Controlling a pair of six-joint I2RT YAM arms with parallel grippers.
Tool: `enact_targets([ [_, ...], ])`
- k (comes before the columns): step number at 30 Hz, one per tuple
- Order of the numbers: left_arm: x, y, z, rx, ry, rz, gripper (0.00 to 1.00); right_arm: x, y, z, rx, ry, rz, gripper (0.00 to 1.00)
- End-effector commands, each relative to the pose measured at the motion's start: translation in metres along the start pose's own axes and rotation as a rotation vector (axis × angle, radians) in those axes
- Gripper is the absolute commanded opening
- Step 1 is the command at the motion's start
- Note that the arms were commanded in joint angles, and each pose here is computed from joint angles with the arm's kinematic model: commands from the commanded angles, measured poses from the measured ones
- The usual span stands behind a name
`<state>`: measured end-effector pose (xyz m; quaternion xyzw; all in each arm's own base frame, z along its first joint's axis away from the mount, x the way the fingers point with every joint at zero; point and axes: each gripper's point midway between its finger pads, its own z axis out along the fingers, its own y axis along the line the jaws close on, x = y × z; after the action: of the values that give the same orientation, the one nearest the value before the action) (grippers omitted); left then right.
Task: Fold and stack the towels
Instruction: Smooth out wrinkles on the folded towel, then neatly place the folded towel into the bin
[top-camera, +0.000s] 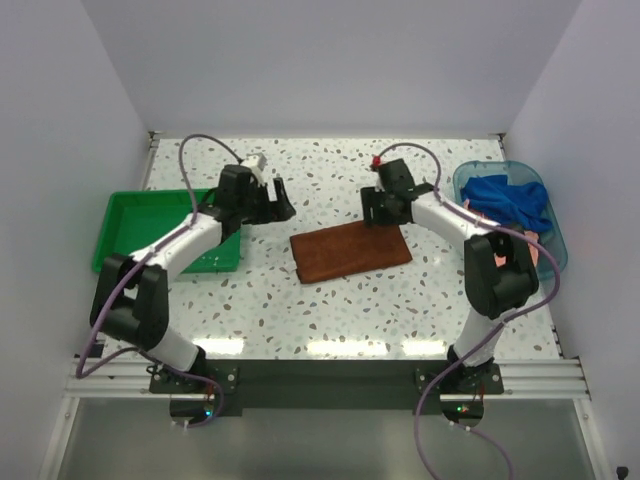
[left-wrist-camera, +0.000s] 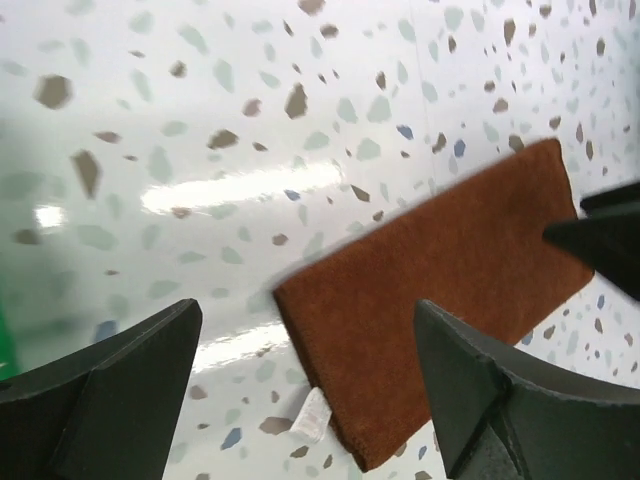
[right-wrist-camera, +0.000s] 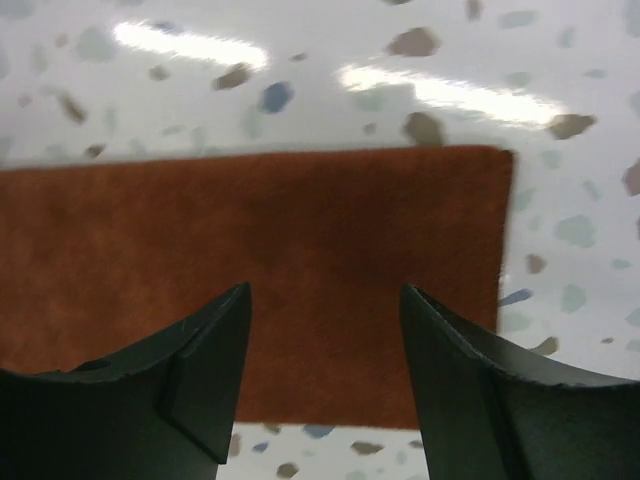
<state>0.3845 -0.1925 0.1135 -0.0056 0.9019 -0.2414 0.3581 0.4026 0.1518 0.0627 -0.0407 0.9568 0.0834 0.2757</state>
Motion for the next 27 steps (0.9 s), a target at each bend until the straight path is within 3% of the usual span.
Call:
enact_targets([
  [1,-0.041,0.015,-0.039,-0.087,-0.123,0.053,0.92,0.008,0.060,-0.046,-0.035,-0.039,-0.190,0.65],
  [6,-0.032,0.049,-0.057,-0.206,-0.138,0.081,0.92,0.052,0.139,-0.060,-0.116,-0.001,-0.358,0.67],
  [9,-0.023,0.063,-0.060,-0.261,-0.133,0.086,0.90,0.067,0.163,-0.055,-0.092,0.018,-0.424,0.67],
  [13,-0.022,0.067,-0.061,-0.281,-0.143,0.088,0.89,0.085,0.206,-0.050,-0.136,0.023,-0.497,0.62],
  [19,-0.019,0.073,-0.059,-0.303,-0.132,0.091,0.88,0.091,0.230,-0.032,-0.142,0.026,-0.539,0.56],
  [27,-0.020,0.078,-0.060,-0.315,-0.128,0.086,0.88,0.113,0.235,-0.004,-0.135,0.080,-0.579,0.39],
])
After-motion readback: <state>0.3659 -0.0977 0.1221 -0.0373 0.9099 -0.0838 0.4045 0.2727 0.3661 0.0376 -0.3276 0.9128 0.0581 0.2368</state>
